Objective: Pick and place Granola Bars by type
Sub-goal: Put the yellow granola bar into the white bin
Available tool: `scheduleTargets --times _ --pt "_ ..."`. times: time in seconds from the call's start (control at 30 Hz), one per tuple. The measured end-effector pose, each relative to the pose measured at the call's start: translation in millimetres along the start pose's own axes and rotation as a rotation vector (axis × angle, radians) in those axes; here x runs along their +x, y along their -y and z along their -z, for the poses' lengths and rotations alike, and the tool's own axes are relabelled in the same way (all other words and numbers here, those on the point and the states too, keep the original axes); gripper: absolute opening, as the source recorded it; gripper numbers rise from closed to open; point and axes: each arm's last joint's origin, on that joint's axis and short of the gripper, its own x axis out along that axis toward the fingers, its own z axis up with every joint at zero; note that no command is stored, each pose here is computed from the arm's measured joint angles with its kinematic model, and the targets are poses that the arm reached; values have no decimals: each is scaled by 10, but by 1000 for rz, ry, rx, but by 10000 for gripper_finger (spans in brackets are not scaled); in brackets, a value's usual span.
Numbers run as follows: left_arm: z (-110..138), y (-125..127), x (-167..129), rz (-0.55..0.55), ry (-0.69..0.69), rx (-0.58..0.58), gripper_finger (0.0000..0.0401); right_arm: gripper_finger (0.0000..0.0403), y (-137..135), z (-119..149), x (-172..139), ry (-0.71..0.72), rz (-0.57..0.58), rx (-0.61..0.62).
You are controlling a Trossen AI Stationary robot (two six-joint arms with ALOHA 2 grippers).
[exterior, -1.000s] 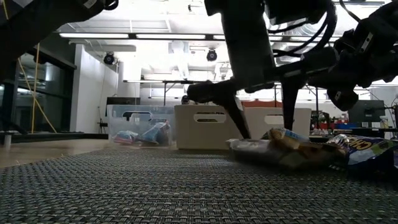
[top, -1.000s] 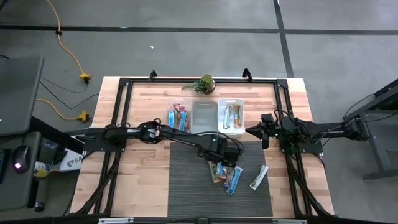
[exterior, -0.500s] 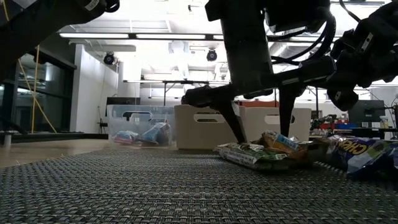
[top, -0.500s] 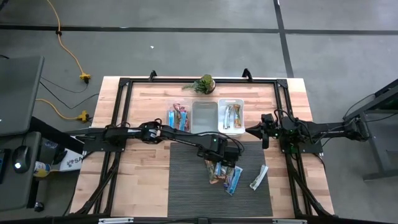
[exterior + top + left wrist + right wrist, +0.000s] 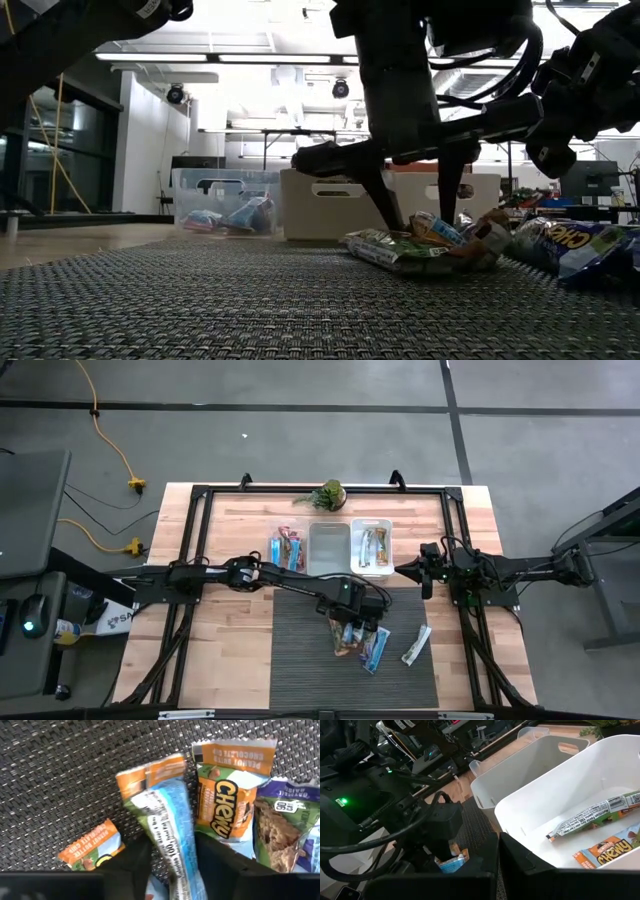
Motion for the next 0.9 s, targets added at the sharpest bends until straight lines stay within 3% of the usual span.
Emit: scheduleTargets --times 0.23,0.4,0.6,0.9 --pt "4 0 0 2 -14 15 66 0 0 0 0 0 0 0" --pt "10 13 -68 25 -26 65 53 0 0 0 0 0 0 0" --pt "19 1 -499 61 24 160 52 0 -1 -2 1 2 -1 0" --pt "49 28 -1396 301 154 420 52 0 6 10 9 -12 7 -1"
